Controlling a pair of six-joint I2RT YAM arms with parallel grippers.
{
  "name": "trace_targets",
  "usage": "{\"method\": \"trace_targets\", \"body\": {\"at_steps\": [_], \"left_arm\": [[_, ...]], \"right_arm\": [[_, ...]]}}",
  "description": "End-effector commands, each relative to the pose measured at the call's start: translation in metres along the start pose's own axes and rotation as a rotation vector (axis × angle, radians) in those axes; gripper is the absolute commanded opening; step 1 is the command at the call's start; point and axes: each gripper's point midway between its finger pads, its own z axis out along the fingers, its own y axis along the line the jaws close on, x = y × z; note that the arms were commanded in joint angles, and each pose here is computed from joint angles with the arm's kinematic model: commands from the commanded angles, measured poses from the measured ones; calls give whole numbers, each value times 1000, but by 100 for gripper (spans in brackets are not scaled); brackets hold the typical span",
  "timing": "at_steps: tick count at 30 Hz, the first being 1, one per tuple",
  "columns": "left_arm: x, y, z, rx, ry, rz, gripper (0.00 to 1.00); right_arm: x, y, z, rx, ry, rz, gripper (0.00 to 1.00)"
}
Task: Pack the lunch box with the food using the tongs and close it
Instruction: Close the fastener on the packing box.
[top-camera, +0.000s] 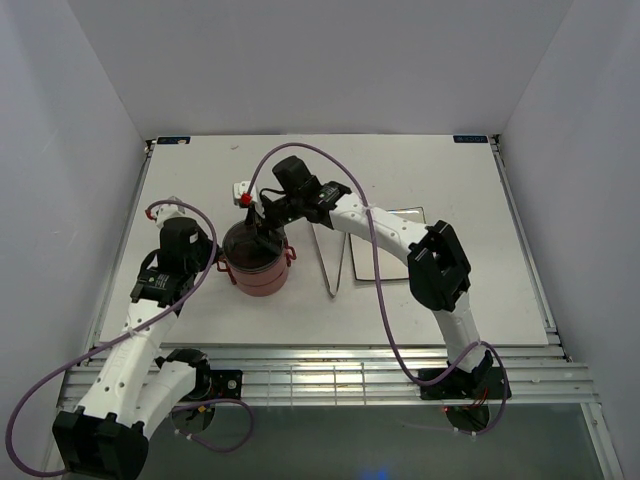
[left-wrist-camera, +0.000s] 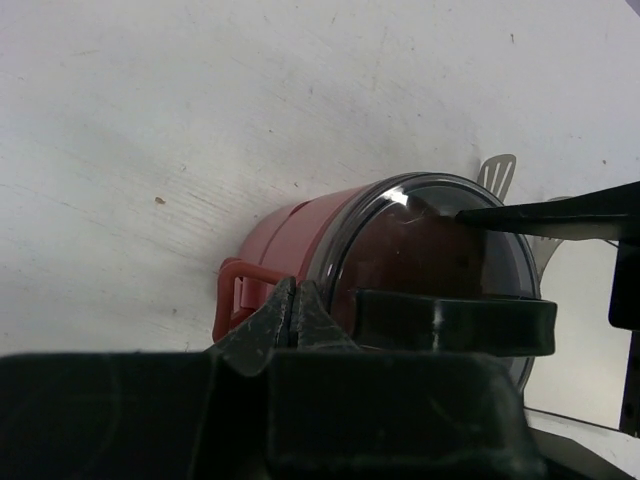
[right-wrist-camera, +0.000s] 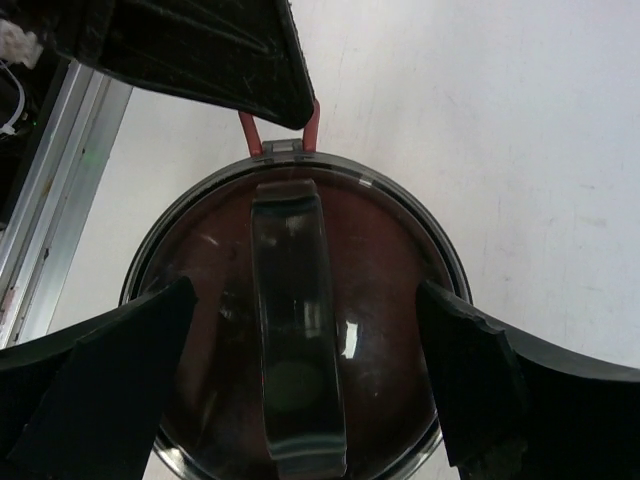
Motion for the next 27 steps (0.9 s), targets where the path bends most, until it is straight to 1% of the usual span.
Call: {"method": "trace_targets", "body": {"at_steps": [1, 3, 5, 6, 8, 9, 11, 12, 13, 15, 16, 18, 21, 23, 24, 26, 27], "left_arm": [[-10, 6, 1, -17, -71, -25, 0], [-3, 11, 6, -34, -61, -21, 0], [4, 15, 13, -45, -49, -19, 0], [8, 17, 18, -53, -42, -17, 0], [11, 17, 25, -49, -43, -16, 0], [15, 17, 31, -54, -28, -20, 0], [16, 9, 37, -24, -20, -28, 0], [17, 8, 40, -19, -16, -32, 0], [22, 9, 46, -29, 4, -34, 0], [19, 5, 51, -18, -4, -41, 0], [21, 5, 54, -21, 2, -45, 0], [19, -2, 57, 14, -11, -57, 0], [20, -7, 61, 44, -19, -78, 0], [21, -10, 65, 63, -25, -89, 0], [23, -15, 65, 89, -13, -94, 0], [28, -22, 68, 132, -1, -120, 0], [33, -29, 67, 175, 25, -126, 0]], "right_arm": [[-7, 0, 10, -10, -29, -55, 95], [-1, 0, 13, -5, -31, -41, 93], [9, 1, 16, 4, -27, -16, 87], [10, 2, 15, 12, -29, -12, 81], [22, 3, 16, 31, -10, 11, 74], [23, 3, 15, 38, -5, 14, 65], [34, 3, 14, 56, 19, 25, 56], [35, 2, 14, 66, 20, 25, 47], [38, 2, 15, 69, 27, 34, 43], [44, 2, 15, 85, 36, 55, 38], [46, 1, 15, 96, 37, 67, 32], [50, 0, 17, 111, 42, 109, 25], [52, 0, 19, 113, 38, 142, 21], [56, 2, 21, 112, 39, 165, 17], [57, 3, 22, 108, 37, 174, 13], [58, 7, 24, 86, 26, 188, 10], [59, 7, 25, 83, 25, 194, 8]]}}
